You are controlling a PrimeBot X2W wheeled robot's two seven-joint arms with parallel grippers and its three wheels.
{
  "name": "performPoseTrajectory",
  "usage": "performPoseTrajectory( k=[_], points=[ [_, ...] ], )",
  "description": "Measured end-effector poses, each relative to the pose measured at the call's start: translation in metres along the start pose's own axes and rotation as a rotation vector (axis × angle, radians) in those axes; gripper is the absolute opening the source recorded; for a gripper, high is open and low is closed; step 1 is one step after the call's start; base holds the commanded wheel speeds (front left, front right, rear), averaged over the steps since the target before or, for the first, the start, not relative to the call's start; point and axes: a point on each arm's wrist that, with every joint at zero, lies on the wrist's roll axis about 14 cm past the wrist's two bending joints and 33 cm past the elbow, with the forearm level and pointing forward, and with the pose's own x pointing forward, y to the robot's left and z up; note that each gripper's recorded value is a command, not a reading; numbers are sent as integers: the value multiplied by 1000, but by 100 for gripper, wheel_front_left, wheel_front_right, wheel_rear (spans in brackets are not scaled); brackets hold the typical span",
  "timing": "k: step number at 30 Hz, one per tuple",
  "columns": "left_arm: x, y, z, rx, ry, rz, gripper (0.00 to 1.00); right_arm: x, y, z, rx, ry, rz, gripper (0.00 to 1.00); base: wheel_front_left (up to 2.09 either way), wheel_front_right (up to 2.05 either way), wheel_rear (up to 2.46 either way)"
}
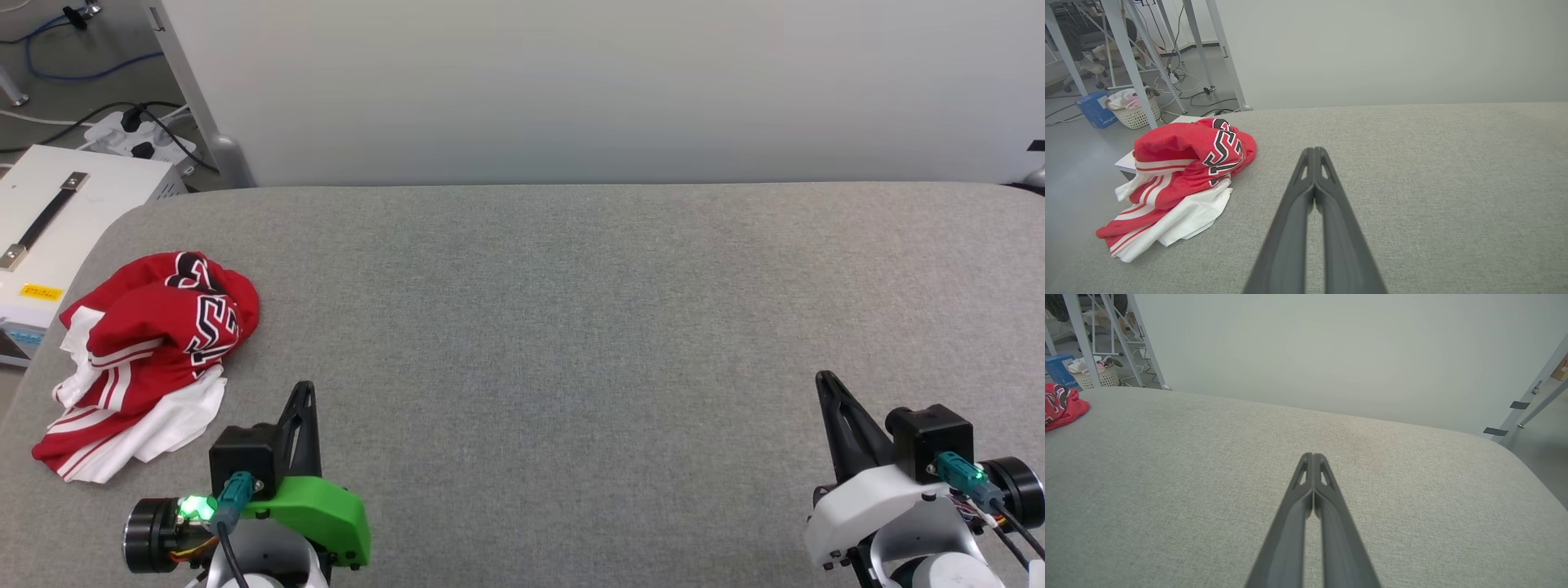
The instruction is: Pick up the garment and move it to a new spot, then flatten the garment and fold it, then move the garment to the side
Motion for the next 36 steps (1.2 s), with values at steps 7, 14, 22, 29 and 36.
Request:
performPoseTrajectory(
  k=[7, 14, 22, 29, 36],
  points=[
    [0, 0, 0, 0, 1, 0, 100, 0, 0, 0, 0, 0, 0, 100, 0, 0, 0],
    [0, 0, -1, 0, 2, -1, 100, 0, -1, 0, 2, -1, -2, 100, 0, 0, 0],
    [0, -1, 1, -2, -10, 2, 100, 0, -3, 3, 14, -19, -10, 100, 0, 0, 0],
    [0, -2, 3, -10, -26, 0, 100, 0, -6, 9, 28, -48, -18, 100, 0, 0, 0],
    [0, -3, 6, -17, -43, 0, 100, -1, -8, 15, 40, -75, -24, 100, 0, 0, 0]
  ],
)
